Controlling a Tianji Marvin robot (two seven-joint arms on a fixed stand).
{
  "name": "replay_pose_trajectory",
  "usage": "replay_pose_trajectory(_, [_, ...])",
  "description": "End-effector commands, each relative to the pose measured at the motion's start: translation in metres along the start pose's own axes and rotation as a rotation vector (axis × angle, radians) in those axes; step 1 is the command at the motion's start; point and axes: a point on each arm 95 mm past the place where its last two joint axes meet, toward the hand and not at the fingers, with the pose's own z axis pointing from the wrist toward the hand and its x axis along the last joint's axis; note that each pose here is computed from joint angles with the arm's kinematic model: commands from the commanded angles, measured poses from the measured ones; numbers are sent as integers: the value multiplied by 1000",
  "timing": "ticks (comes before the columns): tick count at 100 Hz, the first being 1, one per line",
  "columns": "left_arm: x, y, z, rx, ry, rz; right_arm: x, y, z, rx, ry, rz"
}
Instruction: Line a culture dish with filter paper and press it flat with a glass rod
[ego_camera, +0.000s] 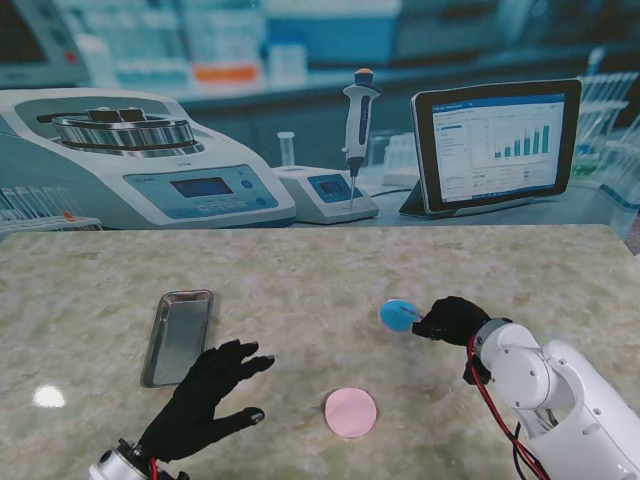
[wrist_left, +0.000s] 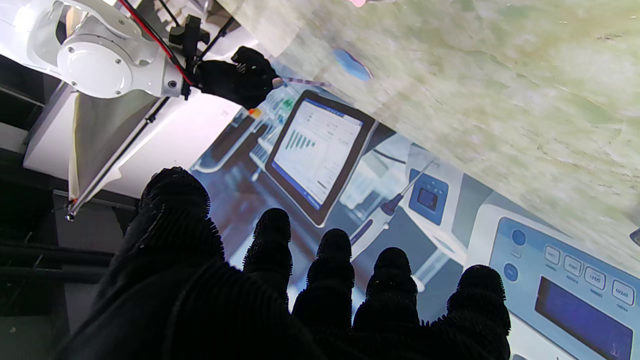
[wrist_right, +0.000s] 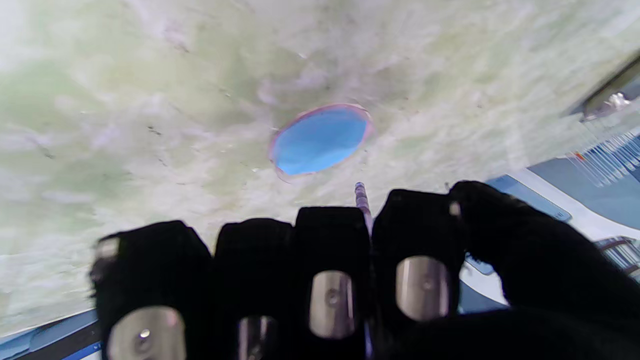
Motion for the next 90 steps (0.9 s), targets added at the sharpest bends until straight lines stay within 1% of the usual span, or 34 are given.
replay_pose_trajectory(1, [2,0,0,3,0,-6,8,-3,-4,-7,28,15])
replay_pose_trajectory(28, [1,-4,0,5,3,-24,31,-6,-19,-58,131,79])
replay_pose_trajectory(48, [1,-7,-1,12,1,-27,49,-10,-31,-72,216,100])
replay_pose_trajectory(77, [3,-10,0,8,10,-45,72,-16,-43,-46,329,140])
replay_pose_trajectory(90, [4,-12,2,7,32,-44,84,-21,-46,-22,383,138])
